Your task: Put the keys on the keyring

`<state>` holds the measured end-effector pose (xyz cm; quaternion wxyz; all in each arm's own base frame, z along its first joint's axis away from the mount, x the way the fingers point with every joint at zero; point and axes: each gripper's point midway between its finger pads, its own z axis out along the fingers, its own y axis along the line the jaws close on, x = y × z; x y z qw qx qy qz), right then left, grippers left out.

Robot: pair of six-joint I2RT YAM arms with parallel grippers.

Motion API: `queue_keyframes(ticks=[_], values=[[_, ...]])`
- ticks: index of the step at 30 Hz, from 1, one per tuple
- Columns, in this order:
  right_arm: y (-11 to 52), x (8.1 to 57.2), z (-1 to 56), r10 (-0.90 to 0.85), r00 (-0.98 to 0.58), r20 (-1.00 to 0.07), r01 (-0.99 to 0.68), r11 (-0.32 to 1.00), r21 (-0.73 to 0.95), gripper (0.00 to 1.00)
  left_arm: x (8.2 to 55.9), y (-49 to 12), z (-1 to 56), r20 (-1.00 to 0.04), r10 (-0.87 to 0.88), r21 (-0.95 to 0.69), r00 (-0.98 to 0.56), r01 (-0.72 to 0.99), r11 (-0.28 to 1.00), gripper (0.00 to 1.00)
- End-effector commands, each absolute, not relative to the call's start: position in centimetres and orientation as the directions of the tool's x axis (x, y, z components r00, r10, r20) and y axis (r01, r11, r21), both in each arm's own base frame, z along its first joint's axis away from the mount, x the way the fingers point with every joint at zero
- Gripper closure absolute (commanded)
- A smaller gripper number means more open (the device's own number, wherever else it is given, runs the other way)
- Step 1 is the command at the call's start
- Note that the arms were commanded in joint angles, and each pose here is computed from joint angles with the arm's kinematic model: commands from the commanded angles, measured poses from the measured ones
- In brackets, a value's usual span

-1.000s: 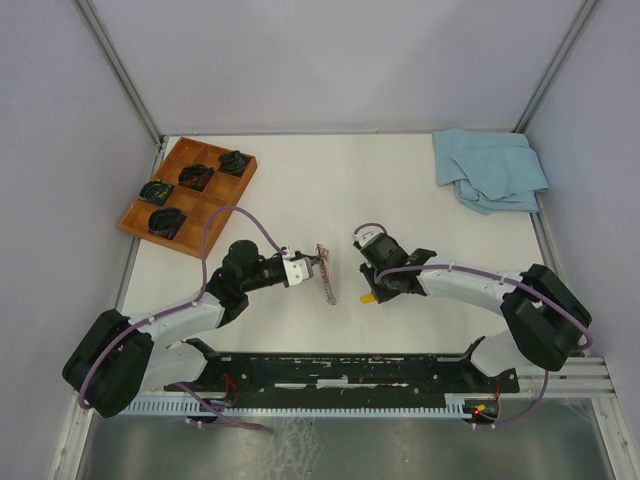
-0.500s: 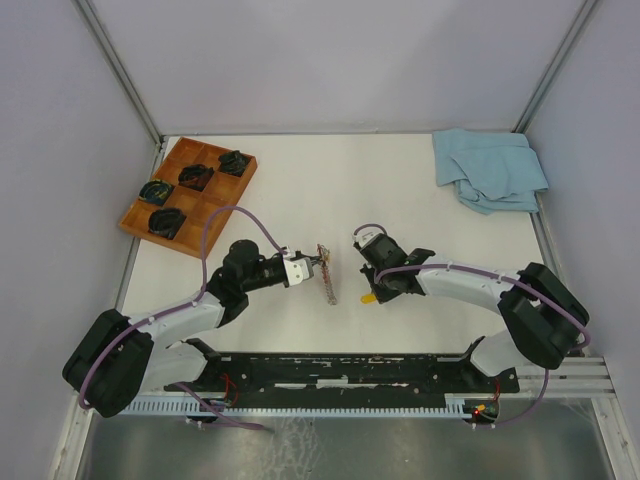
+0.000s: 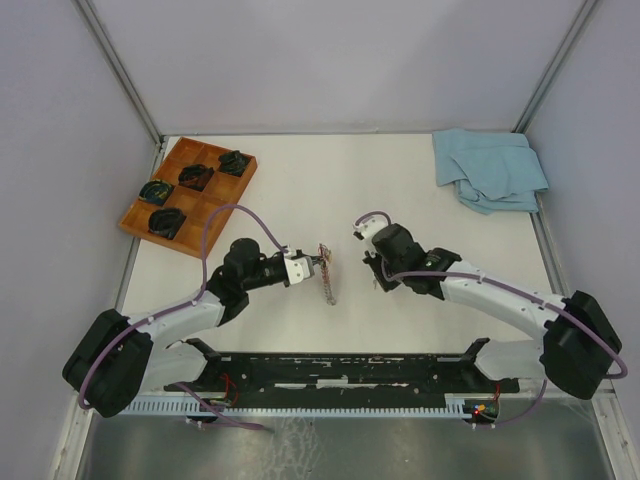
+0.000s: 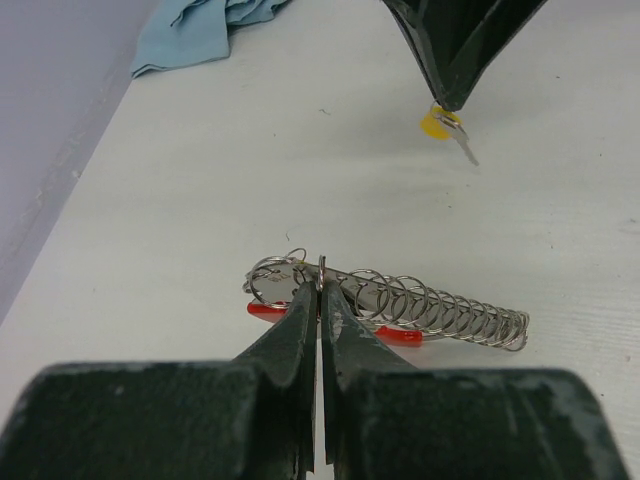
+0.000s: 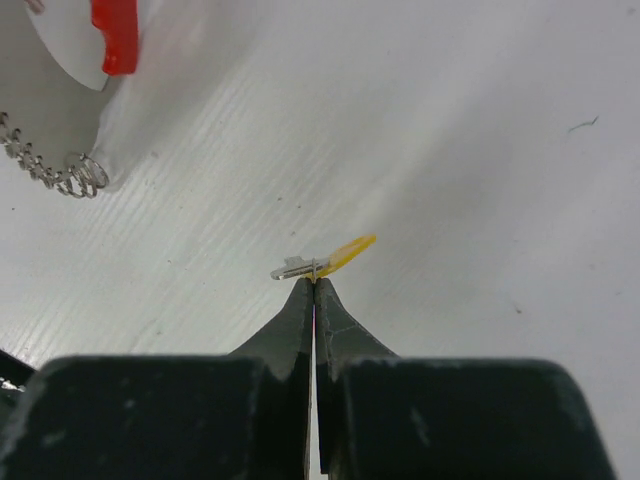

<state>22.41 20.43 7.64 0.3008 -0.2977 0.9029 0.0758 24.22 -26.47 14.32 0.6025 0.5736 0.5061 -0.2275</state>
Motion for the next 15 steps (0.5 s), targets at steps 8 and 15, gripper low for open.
queue_keyframes(ticks=[8,15], values=[[23.5,25.4,16.3,-0.532,-0.119,-0.838,-0.758,0.594,-0.269,0.99,24.1,-27.6,17.3,-0.875,0.231,0.472,0.426,0.856,0.211,0.97],[25.3,24.3,18.5,-0.508,0.012,-0.862,-0.826,0.481,-0.295,0.99,23.5,-27.8,17.0,-0.857,0.231,0.5,0.46,0.851,0.161,0.97]])
